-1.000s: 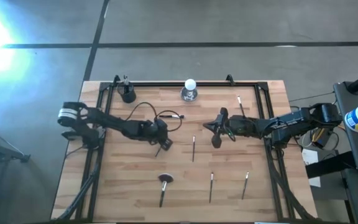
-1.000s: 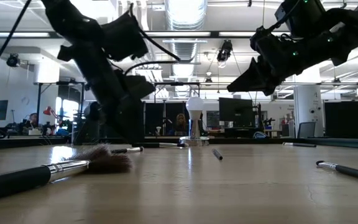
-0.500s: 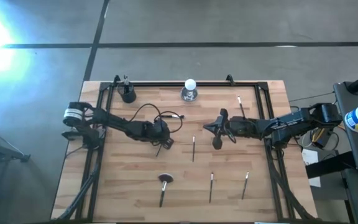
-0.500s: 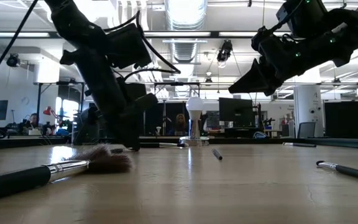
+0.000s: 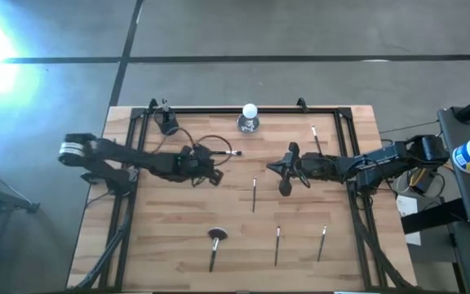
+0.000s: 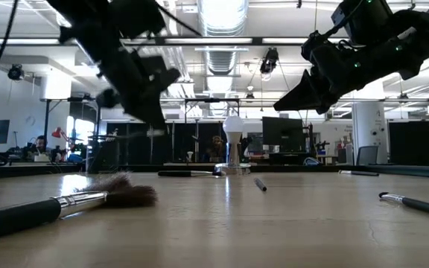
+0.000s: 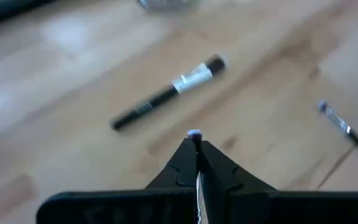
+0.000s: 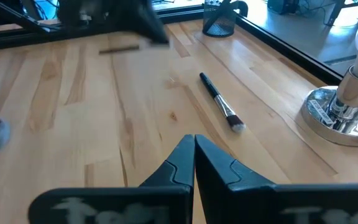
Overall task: Put items in baskets/containers
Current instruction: Put the black blush brush into the black brush holder
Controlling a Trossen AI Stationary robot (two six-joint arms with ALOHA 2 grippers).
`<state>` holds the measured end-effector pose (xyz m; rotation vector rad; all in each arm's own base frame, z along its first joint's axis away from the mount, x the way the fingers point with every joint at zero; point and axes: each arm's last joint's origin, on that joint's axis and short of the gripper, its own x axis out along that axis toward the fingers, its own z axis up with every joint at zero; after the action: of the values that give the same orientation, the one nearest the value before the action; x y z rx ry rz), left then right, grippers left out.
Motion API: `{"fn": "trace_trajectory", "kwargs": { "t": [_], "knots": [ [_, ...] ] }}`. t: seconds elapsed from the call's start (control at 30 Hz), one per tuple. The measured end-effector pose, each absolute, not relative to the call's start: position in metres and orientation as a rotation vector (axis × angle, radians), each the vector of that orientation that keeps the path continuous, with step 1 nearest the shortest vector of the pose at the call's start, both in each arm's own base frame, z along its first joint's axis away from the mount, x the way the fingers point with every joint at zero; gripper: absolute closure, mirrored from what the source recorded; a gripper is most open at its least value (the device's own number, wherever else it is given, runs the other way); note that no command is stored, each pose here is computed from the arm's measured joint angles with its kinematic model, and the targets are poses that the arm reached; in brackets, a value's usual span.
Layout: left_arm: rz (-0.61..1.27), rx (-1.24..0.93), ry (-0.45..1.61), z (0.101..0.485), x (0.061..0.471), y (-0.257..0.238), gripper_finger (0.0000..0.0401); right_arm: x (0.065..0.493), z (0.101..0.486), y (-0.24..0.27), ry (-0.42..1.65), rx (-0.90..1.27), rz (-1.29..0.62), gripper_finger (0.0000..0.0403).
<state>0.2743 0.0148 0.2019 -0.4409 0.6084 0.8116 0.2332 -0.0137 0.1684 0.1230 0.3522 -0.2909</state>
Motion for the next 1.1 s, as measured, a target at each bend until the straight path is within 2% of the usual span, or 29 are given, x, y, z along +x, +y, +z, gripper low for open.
{"fn": "trace_trajectory", "kwargs": {
  "t": [0.13,0.3,0.5,0.63,0.77,1.1],
  "knots": [
    [0.835,-0.393,0.454,0.237,0.257,0.014,0.0400,0.233,0.168,-0.014,0.353,0.119,-0.291,0.0394],
    [0.769,-0.372,0.319,0.252,0.240,0.012,0.0399,0.232,0.169,-0.014,0.325,0.115,-0.288,0.0394],
    [0.570,-0.328,0.072,0.225,0.227,0.016,0.0399,0.227,0.164,-0.013,0.277,0.103,-0.281,0.0394],
    [0.623,-0.234,-0.111,0.216,0.209,0.034,0.0399,0.226,0.164,-0.013,0.264,0.100,-0.279,0.0394],
    [0.666,-0.215,-0.108,0.207,0.194,0.057,0.0400,0.226,0.164,-0.013,0.263,0.100,-0.278,0.0394],
    [0.300,-0.233,0.104,0.189,0.196,0.059,0.0401,0.236,0.173,-0.022,0.329,0.182,-0.263,0.0389]
  ]
}}
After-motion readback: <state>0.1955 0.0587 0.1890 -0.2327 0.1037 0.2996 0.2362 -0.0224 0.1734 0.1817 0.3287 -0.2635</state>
